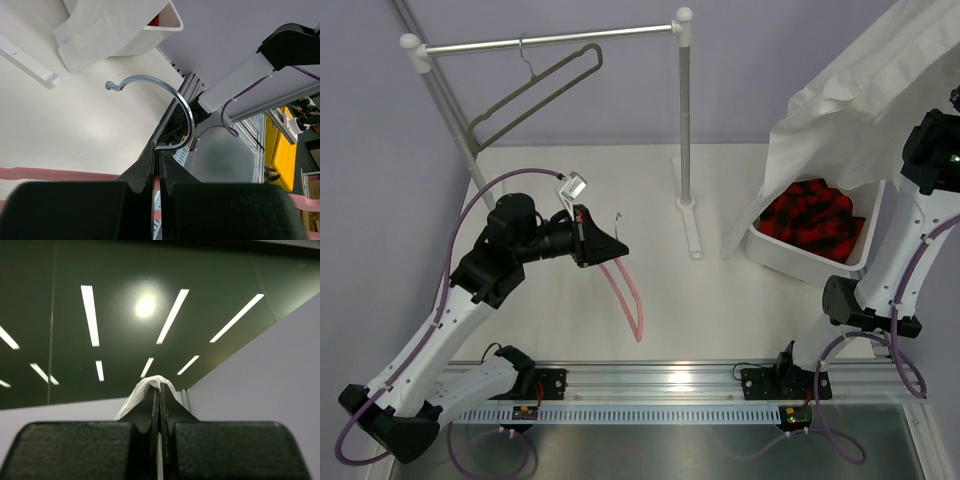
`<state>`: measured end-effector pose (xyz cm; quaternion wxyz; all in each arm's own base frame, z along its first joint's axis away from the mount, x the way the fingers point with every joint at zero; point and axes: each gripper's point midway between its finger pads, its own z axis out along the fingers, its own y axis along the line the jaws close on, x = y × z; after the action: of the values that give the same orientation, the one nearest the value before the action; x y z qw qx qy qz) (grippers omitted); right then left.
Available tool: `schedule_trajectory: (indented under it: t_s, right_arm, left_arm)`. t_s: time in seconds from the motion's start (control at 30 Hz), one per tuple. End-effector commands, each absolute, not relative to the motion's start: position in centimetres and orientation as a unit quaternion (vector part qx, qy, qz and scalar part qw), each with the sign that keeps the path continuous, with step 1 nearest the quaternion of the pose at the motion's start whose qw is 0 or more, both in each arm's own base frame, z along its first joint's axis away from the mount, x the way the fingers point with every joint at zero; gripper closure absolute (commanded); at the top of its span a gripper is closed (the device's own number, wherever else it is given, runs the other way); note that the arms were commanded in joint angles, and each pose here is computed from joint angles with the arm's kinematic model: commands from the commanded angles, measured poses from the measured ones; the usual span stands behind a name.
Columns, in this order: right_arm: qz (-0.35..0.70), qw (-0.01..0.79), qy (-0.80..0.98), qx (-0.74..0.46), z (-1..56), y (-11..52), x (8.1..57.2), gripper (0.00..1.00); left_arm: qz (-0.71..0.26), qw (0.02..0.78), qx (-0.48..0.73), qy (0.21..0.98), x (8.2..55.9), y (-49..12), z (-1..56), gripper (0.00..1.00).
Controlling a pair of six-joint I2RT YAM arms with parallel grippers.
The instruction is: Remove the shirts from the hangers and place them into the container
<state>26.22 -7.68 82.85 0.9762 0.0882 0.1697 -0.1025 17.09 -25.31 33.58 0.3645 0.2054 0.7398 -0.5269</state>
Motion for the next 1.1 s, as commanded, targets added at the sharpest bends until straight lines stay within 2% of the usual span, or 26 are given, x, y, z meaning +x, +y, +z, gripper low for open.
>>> schedule_trajectory:
  t_s: [0.0, 0.03, 0.1, 0.27, 0.37, 0.5, 0.6, 0.9, 1.0, 1.07]
  right_arm:
    - [-0.066, 0.993, 0.057, 0.079, 86.1, -6.9, 17.4, 1.0]
    - [-0.088, 0.992, 0.042, 0.08, 86.4, -7.8, 16.1, 1.0]
    - [-0.095, 0.991, 0.044, 0.08, 86.2, -9.3, 16.4, 1.0]
    - [-0.043, 0.992, 0.096, 0.069, 84.7, -11.3, 21.3, 1.0]
    - [-0.009, 0.993, 0.11, 0.046, 84.2, -10.8, 23.0, 1.0]
    - [-0.014, 0.992, 0.111, 0.052, 84.2, -11.4, 22.9, 1.0]
    - [0.021, 0.989, 0.14, 0.049, 83.2, -11.7, 25.2, 1.0]
    - [0.112, 0.968, 0.222, 0.033, 80.2, -10.0, 30.4, 1.0]
    - [0.138, 0.959, 0.247, 0.025, 79.2, -7.6, 32.2, 1.0]
    - [0.149, 0.956, 0.251, 0.016, 79.1, -5.4, 31.7, 1.0]
  left_arm:
    - [-0.538, 0.372, 0.22, 0.724, 17.2, -25.8, 34.2, 1.0]
    - [-0.542, 0.368, 0.22, 0.723, 17.2, -26.0, 34.1, 1.0]
    - [-0.547, 0.356, 0.22, 0.725, 17.4, -26.3, 33.7, 1.0]
    - [-0.545, 0.35, 0.219, 0.73, 17.8, -26.6, 33.2, 1.0]
    - [-0.549, 0.356, 0.215, 0.725, 18.0, -26.8, 33.3, 1.0]
    - [-0.555, 0.348, 0.211, 0.725, 17.9, -27.2, 33.0, 1.0]
    - [-0.555, 0.355, 0.211, 0.722, 17.9, -27.2, 33.5, 1.0]
    - [-0.558, 0.378, 0.2, 0.712, 16.2, -26.2, 34.6, 1.0]
    - [-0.564, 0.386, 0.196, 0.703, 15.7, -25.8, 35.5, 1.0]
    - [-0.569, 0.396, 0.194, 0.694, 15.1, -25.4, 36.3, 1.0]
